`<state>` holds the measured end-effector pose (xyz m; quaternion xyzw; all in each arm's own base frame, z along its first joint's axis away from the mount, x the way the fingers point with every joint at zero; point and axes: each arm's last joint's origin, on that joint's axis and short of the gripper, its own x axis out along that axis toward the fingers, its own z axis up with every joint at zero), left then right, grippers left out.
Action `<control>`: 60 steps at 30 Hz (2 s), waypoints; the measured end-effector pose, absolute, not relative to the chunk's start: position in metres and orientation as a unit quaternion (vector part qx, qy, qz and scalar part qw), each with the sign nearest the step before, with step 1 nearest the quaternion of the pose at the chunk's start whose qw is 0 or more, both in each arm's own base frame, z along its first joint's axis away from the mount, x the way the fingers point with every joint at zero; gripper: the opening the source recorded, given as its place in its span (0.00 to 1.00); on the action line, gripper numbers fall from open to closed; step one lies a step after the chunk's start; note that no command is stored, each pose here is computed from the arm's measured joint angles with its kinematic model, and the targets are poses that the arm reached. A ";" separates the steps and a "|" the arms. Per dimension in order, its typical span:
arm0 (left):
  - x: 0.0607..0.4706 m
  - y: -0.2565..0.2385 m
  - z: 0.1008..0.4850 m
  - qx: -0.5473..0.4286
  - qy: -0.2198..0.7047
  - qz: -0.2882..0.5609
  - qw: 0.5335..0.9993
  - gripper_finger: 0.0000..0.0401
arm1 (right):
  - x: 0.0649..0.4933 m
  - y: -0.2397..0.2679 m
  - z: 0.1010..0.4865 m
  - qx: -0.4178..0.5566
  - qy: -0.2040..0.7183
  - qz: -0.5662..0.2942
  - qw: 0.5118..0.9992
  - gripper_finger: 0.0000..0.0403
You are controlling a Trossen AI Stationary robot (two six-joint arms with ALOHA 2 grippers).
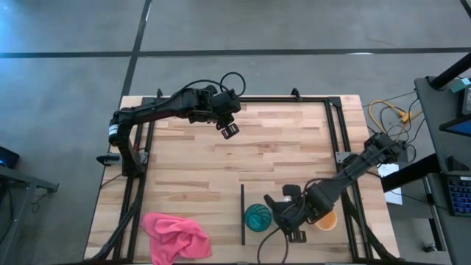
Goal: Stack small to large cups/mugs on shelf
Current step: Adjust the green patterned mug, then return to Home Position
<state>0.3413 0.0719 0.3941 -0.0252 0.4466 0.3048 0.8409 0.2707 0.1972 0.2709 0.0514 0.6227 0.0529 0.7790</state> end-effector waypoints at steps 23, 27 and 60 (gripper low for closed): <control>0.341 0.072 0.394 -0.022 0.448 0.303 0.841 0.28 | 0.281 0.183 0.256 0.074 0.629 0.045 0.772 0.02; 0.341 0.072 0.394 -0.022 0.448 0.303 0.841 0.28 | 0.278 0.183 0.249 0.078 0.640 0.034 0.763 0.02; 0.341 0.072 0.394 -0.022 0.448 0.303 0.841 0.28 | 0.273 0.193 0.255 0.108 0.637 0.034 0.763 0.02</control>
